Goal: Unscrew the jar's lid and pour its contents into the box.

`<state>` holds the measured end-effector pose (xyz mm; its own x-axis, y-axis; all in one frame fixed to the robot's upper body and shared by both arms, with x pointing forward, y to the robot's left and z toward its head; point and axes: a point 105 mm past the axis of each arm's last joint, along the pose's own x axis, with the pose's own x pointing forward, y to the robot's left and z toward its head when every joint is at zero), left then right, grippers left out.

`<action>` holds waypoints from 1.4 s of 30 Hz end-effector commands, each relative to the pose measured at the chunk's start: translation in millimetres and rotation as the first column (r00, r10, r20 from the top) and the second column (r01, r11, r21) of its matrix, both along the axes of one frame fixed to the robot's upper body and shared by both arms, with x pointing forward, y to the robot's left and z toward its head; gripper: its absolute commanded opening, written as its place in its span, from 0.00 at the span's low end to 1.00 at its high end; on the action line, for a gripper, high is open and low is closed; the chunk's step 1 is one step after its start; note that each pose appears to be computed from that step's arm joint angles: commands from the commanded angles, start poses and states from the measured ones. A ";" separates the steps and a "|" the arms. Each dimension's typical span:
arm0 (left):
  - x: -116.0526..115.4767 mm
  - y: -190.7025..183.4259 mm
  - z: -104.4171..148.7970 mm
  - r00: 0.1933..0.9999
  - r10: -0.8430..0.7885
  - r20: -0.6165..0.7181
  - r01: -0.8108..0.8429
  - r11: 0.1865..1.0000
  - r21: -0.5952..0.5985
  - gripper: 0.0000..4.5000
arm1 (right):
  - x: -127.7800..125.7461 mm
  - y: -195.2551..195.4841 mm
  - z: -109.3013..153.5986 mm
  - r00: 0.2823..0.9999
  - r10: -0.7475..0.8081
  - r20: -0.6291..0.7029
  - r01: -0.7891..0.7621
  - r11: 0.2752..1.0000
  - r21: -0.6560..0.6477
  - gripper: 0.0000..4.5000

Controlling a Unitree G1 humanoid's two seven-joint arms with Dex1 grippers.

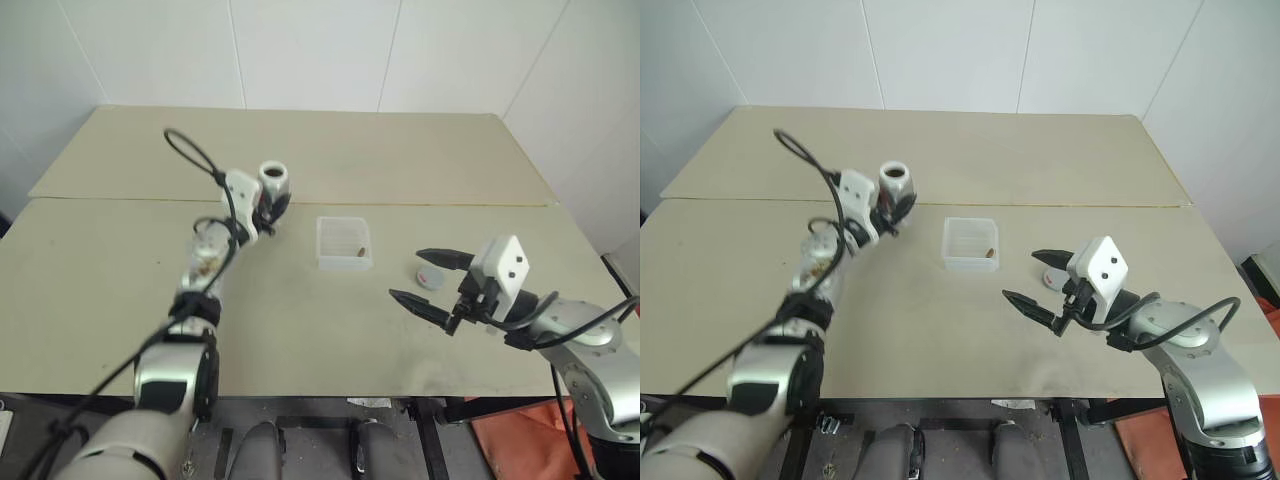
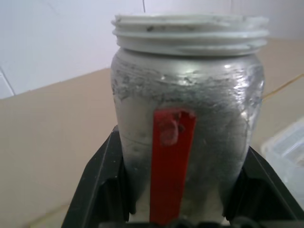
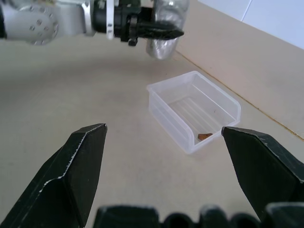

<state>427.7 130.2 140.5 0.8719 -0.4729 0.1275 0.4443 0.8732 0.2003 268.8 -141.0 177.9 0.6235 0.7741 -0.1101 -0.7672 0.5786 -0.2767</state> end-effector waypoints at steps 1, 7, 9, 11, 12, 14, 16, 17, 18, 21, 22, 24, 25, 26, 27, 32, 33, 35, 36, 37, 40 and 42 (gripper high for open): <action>-11.5 -7.7 18.7 0.996 0.038 0.076 -0.034 0.998 -0.054 0.44 | -0.5 5.1 4.1 0.999 0.014 0.030 -0.014 1.000 0.000 1.00; -24.8 -4.1 -6.8 0.995 0.103 0.004 -0.103 0.994 -0.036 0.44 | 1.8 0.2 1.2 1.000 0.004 0.025 -0.003 1.000 -0.029 1.00; -27.2 -3.2 -13.7 0.994 0.107 -0.020 -0.108 0.994 -0.032 0.44 | 2.4 -2.1 0.5 1.000 -0.005 0.026 0.006 0.999 -0.037 1.00; -27.8 -1.8 -17.1 0.992 0.116 -0.048 -0.120 0.990 -0.071 0.44 | 2.6 -3.5 0.3 1.000 -0.014 0.024 0.015 0.999 -0.036 1.00; -28.6 -1.6 -18.3 0.992 0.106 -0.062 -0.112 0.989 -0.093 0.52 | 2.1 -3.3 -0.1 1.000 -0.015 0.025 0.016 0.999 -0.037 1.00; -29.1 -1.3 -17.5 0.992 0.112 -0.061 -0.119 0.985 -0.128 0.67 | 1.5 -4.1 -0.6 0.999 -0.020 0.025 0.021 0.999 -0.039 1.00; -28.7 -0.7 -17.0 0.991 0.119 -0.067 -0.128 0.981 -0.149 0.79 | 1.0 -4.6 -0.8 0.999 -0.024 0.026 0.025 0.999 -0.041 1.00; -28.7 -1.1 -16.7 0.991 0.120 -0.063 -0.128 0.982 -0.141 0.87 | 0.8 -5.4 -1.0 0.999 -0.028 0.026 0.029 0.999 -0.043 1.00; -28.8 -1.6 -16.6 0.991 0.119 -0.061 -0.126 0.983 -0.135 0.94 | 0.7 -6.0 -1.3 0.999 -0.031 0.026 0.033 0.998 -0.046 1.00; -29.3 -2.8 -16.1 0.991 0.118 -0.056 -0.125 0.984 -0.128 0.99 | 0.6 -7.6 -2.2 0.999 -0.036 0.025 0.037 0.998 -0.051 1.00; -30.1 -2.9 -15.9 0.992 0.117 -0.053 -0.123 0.985 -0.122 0.99 | 0.7 -8.1 -2.4 0.999 -0.037 0.025 0.038 0.998 -0.052 1.00; -33.0 -1.7 -14.9 0.992 0.119 -0.045 -0.124 0.985 -0.123 0.99 | 0.9 -9.1 -2.5 0.999 -0.038 0.025 0.040 0.998 -0.057 1.00; -35.5 0.3 -14.3 0.992 0.121 -0.043 -0.125 0.984 -0.129 0.99 | 1.0 -9.1 -2.3 0.999 -0.038 0.025 0.040 0.998 -0.058 1.00; -38.8 2.0 -14.1 0.992 0.120 -0.040 -0.124 0.983 -0.132 0.99 | 1.1 -9.5 -2.1 0.999 -0.039 0.026 0.040 0.997 -0.059 1.00; -41.8 3.5 -14.0 0.992 0.120 -0.037 -0.124 0.983 -0.134 0.99 | 1.3 -9.9 -1.9 0.999 -0.039 0.026 0.040 0.997 -0.060 1.00; -69.3 18.0 -15.2 0.991 0.130 -0.033 -0.134 0.979 -0.152 0.99 | 2.0 -9.9 -3.0 0.999 -0.035 0.026 0.036 0.997 -0.067 1.00; -74.0 20.1 -15.0 0.990 0.136 -0.036 -0.140 0.979 -0.146 0.99 | 2.2 -10.0 -3.6 0.999 -0.034 0.024 0.035 0.997 -0.068 1.00; -86.0 28.9 -16.9 0.985 0.168 -0.051 -0.172 0.979 -0.110 0.99 | 2.3 -9.2 -4.0 1.000 -0.022 0.022 0.023 0.997 -0.071 1.00; -93.4 32.7 -17.5 0.983 0.175 -0.062 -0.181 0.979 -0.098 0.99 | 2.3 -9.1 -4.0 1.000 -0.016 0.020 0.018 0.997 -0.072 1.00; -103.3 35.5 -16.5 0.984 0.167 -0.060 -0.171 0.982 -0.085 0.99 | 2.9 -9.3 -4.1 1.000 -0.011 0.019 0.012 0.997 -0.074 1.00; -133.1 44.7 -11.9 0.991 0.113 -0.067 -0.119 0.989 -0.088 0.99 | 6.5 -14.1 -3.2 1.000 -0.005 0.019 0.007 0.996 -0.084 1.00; -154.5 58.8 -7.8 0.994 0.059 -0.088 -0.069 0.991 -0.119 0.99 | 6.0 -21.5 -0.6 1.000 0.020 0.013 -0.018 0.995 -0.103 1.00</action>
<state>284.9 183.4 108.4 0.9340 -0.3557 0.0339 0.3535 0.9336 0.0580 275.3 -155.7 159.6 0.6136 0.7598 -0.2149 -0.7836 0.5522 -0.2848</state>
